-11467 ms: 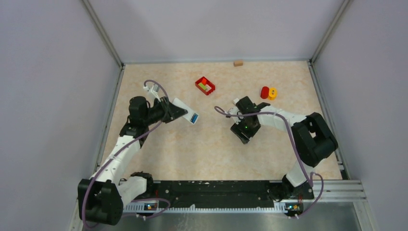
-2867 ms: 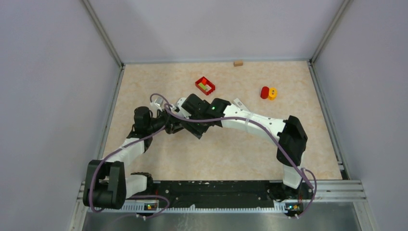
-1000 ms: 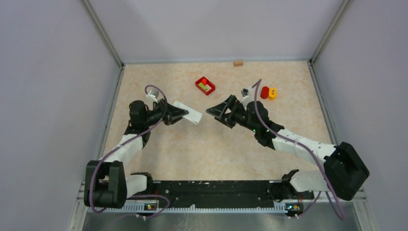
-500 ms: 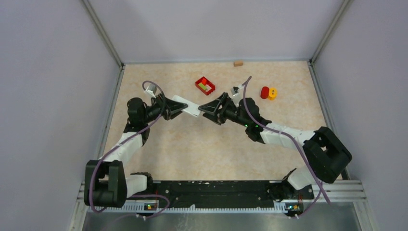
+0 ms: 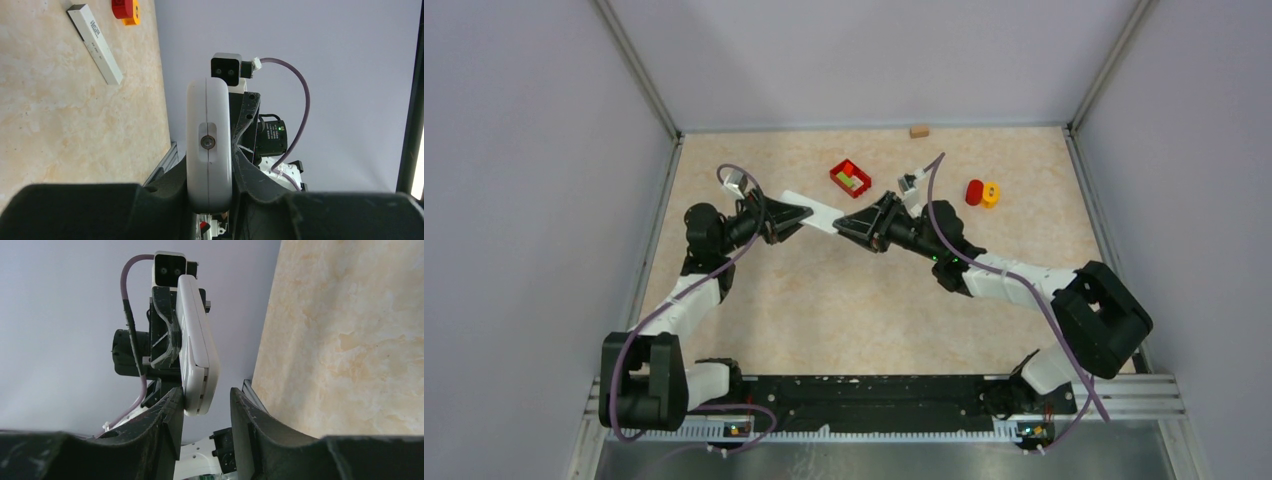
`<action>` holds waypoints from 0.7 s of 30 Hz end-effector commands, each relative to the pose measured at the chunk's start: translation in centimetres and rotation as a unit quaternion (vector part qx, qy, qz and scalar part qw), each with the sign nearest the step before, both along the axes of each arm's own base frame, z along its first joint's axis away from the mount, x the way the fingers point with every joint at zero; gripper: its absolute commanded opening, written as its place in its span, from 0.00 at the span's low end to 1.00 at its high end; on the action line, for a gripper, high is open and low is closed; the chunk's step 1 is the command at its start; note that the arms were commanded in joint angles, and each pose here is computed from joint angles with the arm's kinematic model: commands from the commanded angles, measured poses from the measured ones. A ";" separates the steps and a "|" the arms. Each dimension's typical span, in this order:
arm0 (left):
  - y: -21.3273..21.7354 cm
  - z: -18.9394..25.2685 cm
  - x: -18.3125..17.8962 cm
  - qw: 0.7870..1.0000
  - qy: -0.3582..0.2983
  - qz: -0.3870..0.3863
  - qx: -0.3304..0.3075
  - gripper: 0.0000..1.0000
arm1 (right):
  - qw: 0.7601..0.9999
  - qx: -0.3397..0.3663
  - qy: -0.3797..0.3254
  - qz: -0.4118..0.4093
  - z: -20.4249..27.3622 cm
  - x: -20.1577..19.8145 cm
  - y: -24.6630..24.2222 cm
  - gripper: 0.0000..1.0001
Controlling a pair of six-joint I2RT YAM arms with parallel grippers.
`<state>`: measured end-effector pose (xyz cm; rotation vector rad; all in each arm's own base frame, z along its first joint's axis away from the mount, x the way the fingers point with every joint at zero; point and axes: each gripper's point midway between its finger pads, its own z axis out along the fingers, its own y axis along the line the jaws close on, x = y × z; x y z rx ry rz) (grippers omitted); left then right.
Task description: Load the batteries into the remote control
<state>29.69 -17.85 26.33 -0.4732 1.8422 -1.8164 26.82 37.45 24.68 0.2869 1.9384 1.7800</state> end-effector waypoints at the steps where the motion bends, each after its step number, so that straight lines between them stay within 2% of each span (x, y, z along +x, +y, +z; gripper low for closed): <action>1: 0.0 3.9 -0.5 0.998 -0.067 -0.009 -0.012 0.00 | 1.000 0.016 -0.019 0.006 1.2 -0.2 0.4 0.38; 8: -0.1 4.1 -0.6 0.997 -0.073 -0.012 -0.013 0.00 | 1.000 0.008 -0.006 0.004 0.3 -0.2 0.4 0.31; 21: -0.2 6.2 -1.6 0.991 -0.135 -0.022 -0.017 0.00 | 1.000 -0.010 0.013 0.010 -1.5 -0.4 0.5 0.13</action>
